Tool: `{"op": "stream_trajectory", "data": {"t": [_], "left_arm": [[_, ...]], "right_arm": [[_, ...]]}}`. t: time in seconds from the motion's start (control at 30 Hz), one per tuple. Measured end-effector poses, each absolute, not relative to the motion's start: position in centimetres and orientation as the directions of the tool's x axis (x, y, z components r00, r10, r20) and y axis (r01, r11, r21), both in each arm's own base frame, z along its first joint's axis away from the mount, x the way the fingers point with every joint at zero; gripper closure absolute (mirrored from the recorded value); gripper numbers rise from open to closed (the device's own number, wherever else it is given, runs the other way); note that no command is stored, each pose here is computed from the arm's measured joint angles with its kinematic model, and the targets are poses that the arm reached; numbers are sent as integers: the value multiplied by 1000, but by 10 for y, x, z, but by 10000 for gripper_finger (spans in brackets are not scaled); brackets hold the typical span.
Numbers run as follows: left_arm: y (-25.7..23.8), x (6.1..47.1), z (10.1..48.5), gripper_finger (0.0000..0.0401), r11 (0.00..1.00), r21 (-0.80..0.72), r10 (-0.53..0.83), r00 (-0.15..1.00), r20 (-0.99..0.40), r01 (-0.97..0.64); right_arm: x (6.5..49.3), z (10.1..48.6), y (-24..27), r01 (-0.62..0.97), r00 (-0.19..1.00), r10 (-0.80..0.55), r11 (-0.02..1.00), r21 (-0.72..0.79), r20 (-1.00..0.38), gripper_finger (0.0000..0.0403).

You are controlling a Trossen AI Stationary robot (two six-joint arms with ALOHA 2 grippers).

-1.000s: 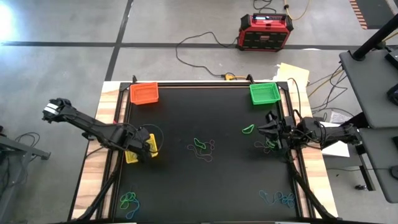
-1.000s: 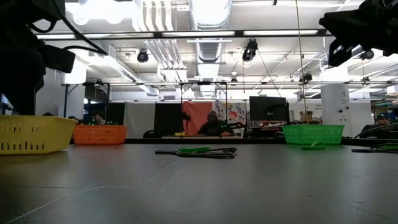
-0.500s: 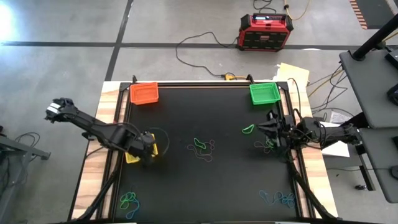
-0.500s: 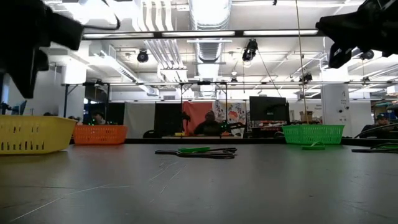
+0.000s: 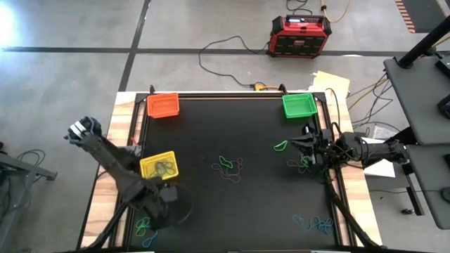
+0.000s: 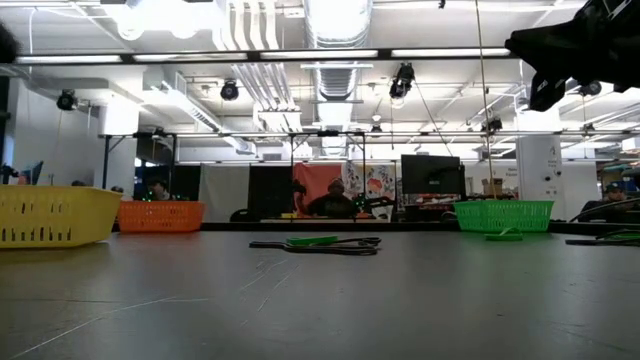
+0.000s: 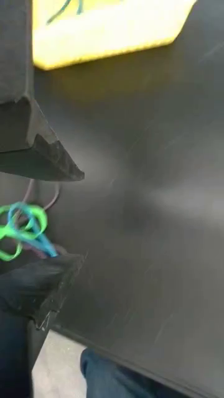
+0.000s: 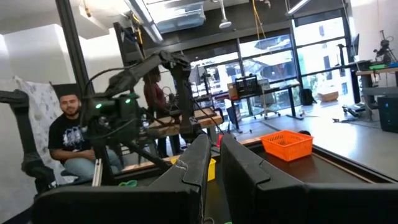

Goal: Sort rubber bands into baskets
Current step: Put the blue rubber band into the yellow bin

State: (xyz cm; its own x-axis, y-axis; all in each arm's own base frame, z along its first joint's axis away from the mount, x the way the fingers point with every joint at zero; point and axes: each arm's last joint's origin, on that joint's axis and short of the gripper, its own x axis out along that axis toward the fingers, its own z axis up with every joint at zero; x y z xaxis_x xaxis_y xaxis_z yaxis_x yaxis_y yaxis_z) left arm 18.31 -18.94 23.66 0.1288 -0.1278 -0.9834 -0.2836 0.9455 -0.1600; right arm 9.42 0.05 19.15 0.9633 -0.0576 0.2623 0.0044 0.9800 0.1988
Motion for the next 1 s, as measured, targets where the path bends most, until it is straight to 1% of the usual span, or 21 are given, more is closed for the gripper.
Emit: {"op": "stream_trajectory", "data": {"t": [0.13,0.27,0.37,0.6,0.73,0.8,1.0], "left_arm": [[-217,178,225,216,940,-176,-153,101,-983,-291],[-241,172,210,216,954,-152,-153,15,-988,-260],[-253,169,200,216,958,-131,-139,-12,-990,-254],[-268,155,180,216,958,-129,-132,5,-991,-256],[-264,147,168,216,974,-63,-60,21,-998,-217],[-260,145,162,216,975,-52,-50,16,-999,-216],[-262,146,156,224,973,-110,-106,29,-994,-202]], "right_arm": [[94,192,0,4,963,-57,980,199,262,369],[94,192,0,4,963,-57,980,199,262,369],[94,192,0,4,963,-57,980,199,262,369],[94,192,0,3,963,-57,979,203,262,369],[94,192,0,-2,963,-58,975,223,262,369],[94,191,0,-2,963,-58,975,224,262,369],[94,191,0,-15,965,-58,962,272,257,369]]}}
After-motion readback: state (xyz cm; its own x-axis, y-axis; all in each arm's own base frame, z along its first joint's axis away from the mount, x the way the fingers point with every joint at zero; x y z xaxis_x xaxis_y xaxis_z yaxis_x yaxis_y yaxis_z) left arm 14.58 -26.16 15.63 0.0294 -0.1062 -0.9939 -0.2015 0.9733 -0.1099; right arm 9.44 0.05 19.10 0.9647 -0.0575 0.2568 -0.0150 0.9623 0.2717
